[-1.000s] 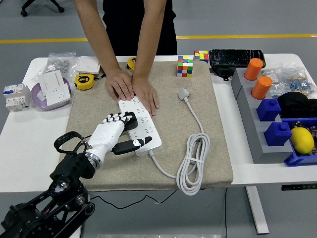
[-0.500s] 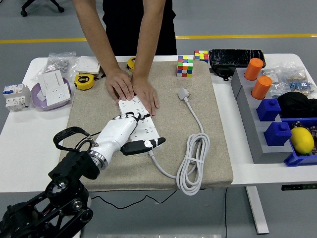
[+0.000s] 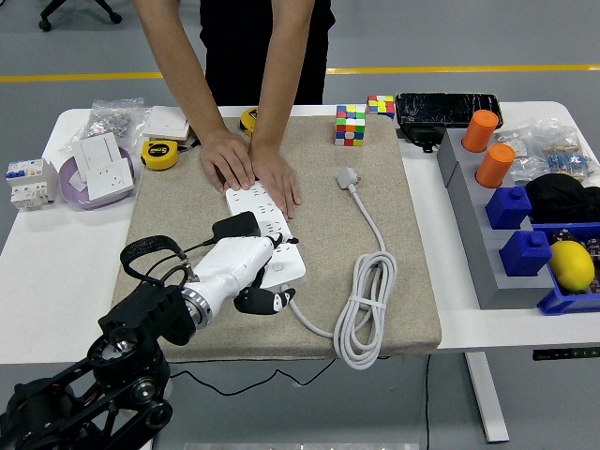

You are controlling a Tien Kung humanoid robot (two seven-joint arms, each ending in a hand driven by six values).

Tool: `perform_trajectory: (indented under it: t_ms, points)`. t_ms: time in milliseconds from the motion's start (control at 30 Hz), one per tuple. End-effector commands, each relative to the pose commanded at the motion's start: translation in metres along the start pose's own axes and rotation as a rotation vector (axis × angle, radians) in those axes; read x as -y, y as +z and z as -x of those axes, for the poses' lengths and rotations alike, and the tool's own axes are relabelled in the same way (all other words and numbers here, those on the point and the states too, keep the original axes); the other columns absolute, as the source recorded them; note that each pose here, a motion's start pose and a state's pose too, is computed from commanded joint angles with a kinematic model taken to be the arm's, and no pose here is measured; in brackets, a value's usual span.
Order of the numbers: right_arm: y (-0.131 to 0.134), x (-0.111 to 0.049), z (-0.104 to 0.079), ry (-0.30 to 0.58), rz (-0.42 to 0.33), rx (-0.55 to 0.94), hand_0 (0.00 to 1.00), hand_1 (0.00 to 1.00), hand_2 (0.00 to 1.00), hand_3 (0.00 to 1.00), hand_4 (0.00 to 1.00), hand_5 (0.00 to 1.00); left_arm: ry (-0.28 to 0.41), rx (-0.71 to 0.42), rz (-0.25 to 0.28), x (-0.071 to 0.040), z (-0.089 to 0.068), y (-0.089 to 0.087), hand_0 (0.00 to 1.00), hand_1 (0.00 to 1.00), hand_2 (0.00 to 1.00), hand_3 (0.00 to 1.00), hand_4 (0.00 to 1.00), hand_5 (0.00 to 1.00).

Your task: Pick up the plug,place it near the board,insert it into the board,press the button

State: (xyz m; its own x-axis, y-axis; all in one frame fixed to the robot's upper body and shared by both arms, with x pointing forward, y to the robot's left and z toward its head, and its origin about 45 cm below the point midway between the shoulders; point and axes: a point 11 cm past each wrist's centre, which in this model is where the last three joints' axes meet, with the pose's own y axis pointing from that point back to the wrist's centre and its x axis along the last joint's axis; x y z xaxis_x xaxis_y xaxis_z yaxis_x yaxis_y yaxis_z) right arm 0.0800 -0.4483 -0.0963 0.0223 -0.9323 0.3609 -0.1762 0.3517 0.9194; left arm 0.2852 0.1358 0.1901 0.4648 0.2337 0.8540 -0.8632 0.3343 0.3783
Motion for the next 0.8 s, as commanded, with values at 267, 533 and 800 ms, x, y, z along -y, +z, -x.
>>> perform_trajectory:
  t_ms: [267, 533, 800]
  points:
    - [0.000, 0.000, 0.000, 0.001, 0.001, -0.001, 0.873, 0.745, 0.735, 0.765, 0.998, 0.843, -0.036, 0.022, -0.042, 0.010, 0.013, -0.013, 0.146, 0.049, 0.157, 0.902, 0.477, 0.044]
    - [0.000, 0.000, 0.000, 0.000, 0.002, -0.005, 0.872, 0.745, 0.735, 0.765, 0.998, 0.842, -0.066, 0.036, -0.079, 0.016, 0.026, -0.025, 0.146, 0.049, 0.157, 0.892, 0.474, 0.025]
    - [0.001, 0.000, -0.001, 0.001, 0.004, -0.008, 0.872, 0.745, 0.736, 0.765, 0.998, 0.842, -0.072, 0.037, -0.080, 0.016, 0.029, -0.026, 0.146, 0.049, 0.157, 0.874, 0.475, 0.021]
